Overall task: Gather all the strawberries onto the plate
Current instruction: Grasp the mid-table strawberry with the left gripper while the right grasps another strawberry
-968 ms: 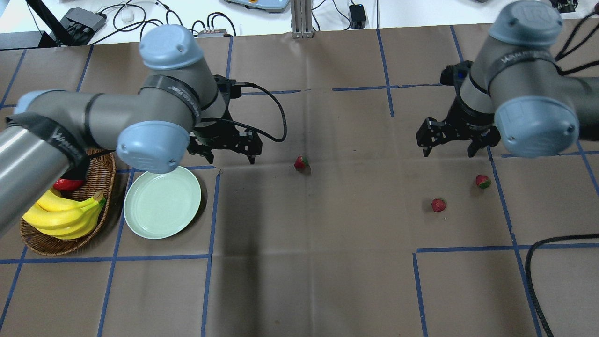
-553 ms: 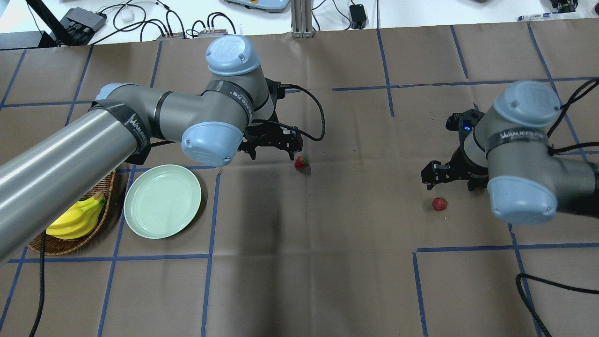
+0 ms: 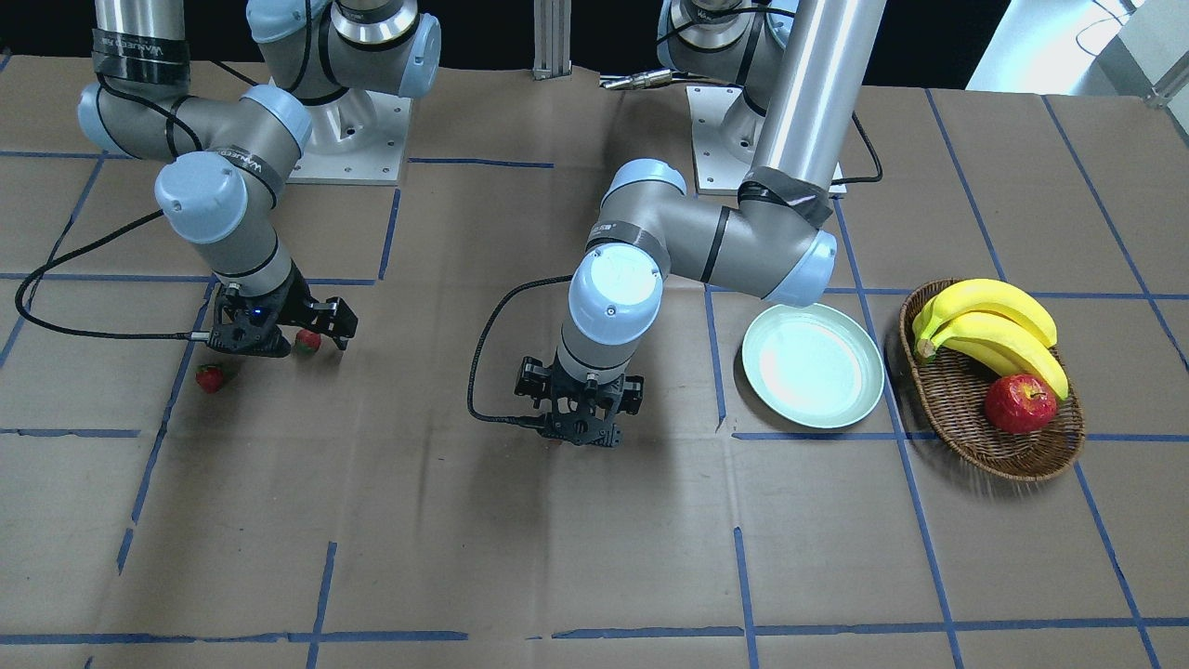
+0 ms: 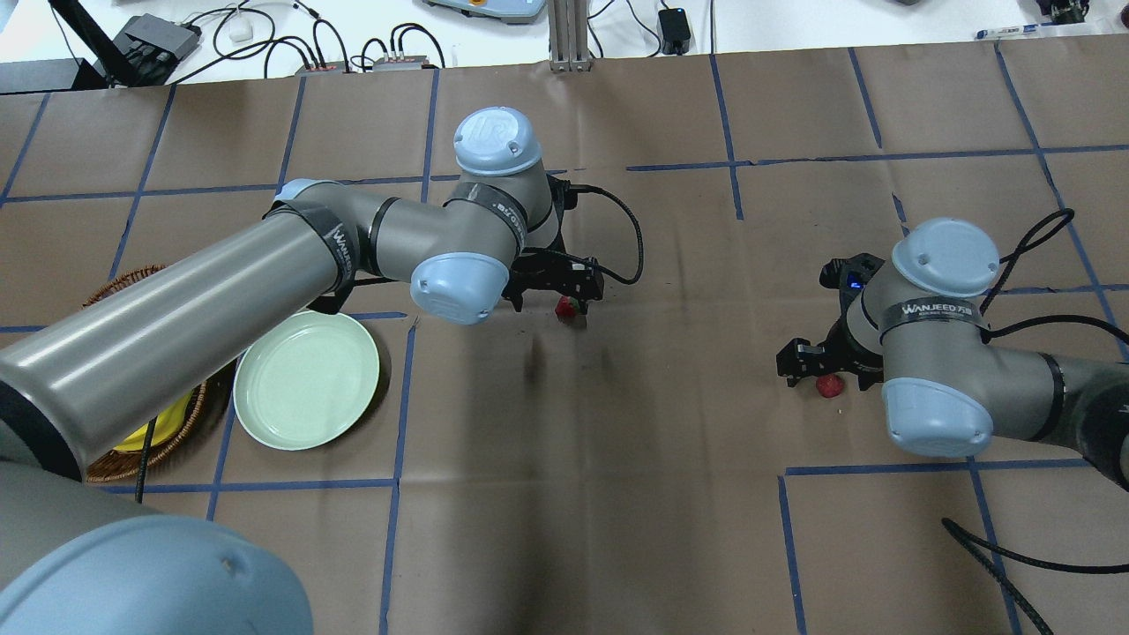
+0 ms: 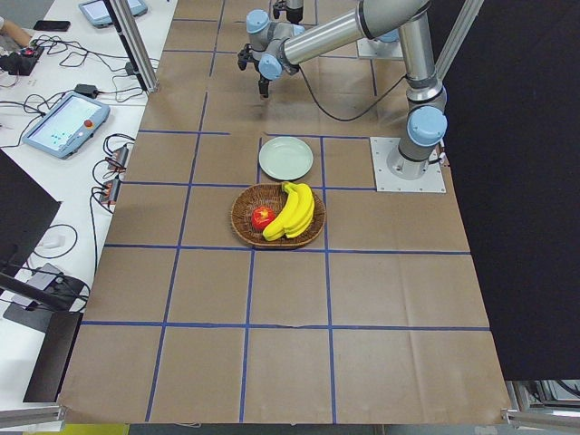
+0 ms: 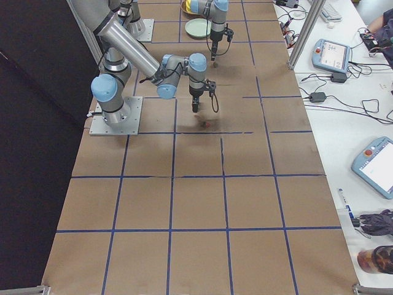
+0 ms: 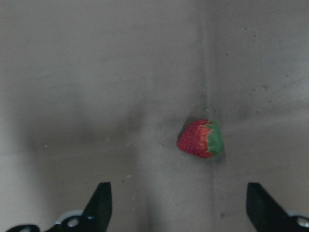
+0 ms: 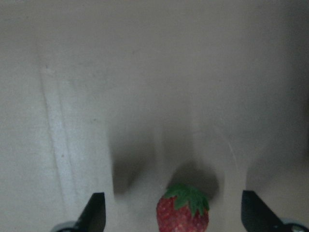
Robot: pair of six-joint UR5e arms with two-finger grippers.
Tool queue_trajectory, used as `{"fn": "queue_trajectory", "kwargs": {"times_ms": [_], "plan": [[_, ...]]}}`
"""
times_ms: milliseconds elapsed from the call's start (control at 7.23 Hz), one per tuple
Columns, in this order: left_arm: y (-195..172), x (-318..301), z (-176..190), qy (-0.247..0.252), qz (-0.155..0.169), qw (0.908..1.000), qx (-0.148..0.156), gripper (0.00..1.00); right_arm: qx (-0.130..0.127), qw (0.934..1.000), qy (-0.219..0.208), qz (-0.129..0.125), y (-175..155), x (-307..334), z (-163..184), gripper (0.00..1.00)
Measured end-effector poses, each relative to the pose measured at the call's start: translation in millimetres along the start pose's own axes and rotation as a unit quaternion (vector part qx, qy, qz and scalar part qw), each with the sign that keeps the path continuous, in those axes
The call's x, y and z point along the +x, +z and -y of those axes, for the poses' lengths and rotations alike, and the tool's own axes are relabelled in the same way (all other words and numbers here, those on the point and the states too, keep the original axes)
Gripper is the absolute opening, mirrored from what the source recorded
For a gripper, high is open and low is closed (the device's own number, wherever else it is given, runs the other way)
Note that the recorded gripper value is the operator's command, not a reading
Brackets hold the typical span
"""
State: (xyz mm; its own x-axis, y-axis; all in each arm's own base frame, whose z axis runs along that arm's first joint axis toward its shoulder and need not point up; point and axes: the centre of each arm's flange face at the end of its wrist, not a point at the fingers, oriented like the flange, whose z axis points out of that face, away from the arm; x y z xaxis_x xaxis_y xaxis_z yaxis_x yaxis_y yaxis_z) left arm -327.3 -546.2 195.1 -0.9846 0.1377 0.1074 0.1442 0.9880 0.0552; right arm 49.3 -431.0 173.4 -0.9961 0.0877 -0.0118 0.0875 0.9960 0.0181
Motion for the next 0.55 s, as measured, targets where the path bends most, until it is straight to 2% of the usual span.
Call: {"fn": "queue_trajectory", "kwargs": {"times_ms": [138,277,415,553], "plan": [[9.1,2.5,2.7,0.002,-0.002,1.0000,0.003,0.91,0.000,1.0000,0.000,-0.002,0.8,0.5,0.0,0.62],[15.1,4.0,4.1,0.002,-0.004,1.0000,0.004,0.76,0.000,1.0000,-0.001,-0.002,1.1,0.4,-0.3,0.39],[17.5,4.6,4.6,0.002,-0.005,1.0000,0.004,0.71,0.000,1.0000,-0.001,-0.001,1.0,0.2,-0.1,0.17],[17.3,4.7,5.2,0.003,-0.005,1.0000,0.006,0.71,0.001,1.0000,-0.001,-0.001,0.0,0.1,0.7,0.07]]}}
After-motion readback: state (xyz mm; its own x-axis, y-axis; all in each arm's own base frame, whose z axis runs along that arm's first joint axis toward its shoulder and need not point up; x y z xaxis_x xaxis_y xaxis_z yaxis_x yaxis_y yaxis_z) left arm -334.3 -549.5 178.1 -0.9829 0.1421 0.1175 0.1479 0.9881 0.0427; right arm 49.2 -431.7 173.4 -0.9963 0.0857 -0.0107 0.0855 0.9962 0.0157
